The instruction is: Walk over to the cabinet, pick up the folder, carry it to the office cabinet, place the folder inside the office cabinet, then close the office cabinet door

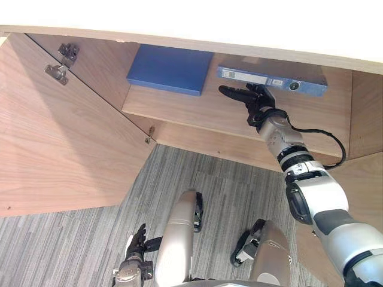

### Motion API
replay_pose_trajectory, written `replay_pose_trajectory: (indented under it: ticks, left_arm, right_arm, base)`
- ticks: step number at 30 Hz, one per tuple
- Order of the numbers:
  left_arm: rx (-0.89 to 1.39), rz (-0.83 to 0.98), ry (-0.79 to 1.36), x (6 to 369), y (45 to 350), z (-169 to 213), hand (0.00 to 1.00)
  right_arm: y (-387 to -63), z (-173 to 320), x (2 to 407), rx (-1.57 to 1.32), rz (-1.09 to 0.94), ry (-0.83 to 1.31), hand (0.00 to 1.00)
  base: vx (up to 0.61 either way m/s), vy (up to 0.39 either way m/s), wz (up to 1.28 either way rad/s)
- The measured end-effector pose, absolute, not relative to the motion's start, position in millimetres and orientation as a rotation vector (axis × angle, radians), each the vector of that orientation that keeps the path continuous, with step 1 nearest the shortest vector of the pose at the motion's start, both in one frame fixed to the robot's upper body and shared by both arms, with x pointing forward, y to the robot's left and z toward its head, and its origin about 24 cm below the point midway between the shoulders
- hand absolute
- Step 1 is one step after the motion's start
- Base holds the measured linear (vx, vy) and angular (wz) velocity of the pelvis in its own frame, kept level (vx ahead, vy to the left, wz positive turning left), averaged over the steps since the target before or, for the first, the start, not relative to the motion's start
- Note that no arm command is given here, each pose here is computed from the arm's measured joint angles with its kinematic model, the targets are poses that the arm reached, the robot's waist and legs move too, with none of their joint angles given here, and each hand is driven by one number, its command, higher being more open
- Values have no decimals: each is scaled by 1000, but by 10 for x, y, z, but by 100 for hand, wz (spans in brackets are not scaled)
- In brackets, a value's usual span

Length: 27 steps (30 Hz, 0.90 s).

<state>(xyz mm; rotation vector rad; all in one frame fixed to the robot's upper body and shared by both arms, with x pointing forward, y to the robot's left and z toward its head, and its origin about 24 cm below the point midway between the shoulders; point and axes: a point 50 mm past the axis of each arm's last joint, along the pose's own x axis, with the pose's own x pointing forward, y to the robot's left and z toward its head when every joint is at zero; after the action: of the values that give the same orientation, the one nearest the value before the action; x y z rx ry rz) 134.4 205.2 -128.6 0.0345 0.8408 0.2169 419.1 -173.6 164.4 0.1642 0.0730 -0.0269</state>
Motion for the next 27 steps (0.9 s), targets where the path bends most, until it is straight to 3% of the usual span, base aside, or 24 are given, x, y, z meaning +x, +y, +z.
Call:
replay_pose_trajectory:
  ticks: [8, 14, 17, 23, 27]
  left_arm:
    - [46, 184, 836, 1341, 2106, -1262, 100]
    - [88, 150, 847, 1303, 2181, -1255, 100]
    - [91, 143, 856, 1278, 2199, -1260, 100]
    - [116, 134, 882, 1245, 2250, -1267, 100]
    - [130, 129, 902, 1187, 2276, -1287, 100]
  right_arm:
    - [-2121, 1482, 4124, 18, -71, 145, 100]
    - [-2206, 1310, 4048, -54, 15, 174, 100]
    - [-2209, 1291, 4030, -224, 82, 191, 100]
    - [-1883, 1163, 3958, -716, 295, 179, 100]
    - [-1622, 900, 3802, -879, 498, 191, 100]
  base:
    - [13, -7, 1]
    - [0, 0, 0]
    - [15, -1, -2]
    - [32, -11, -5]
    - [22, -15, -11]
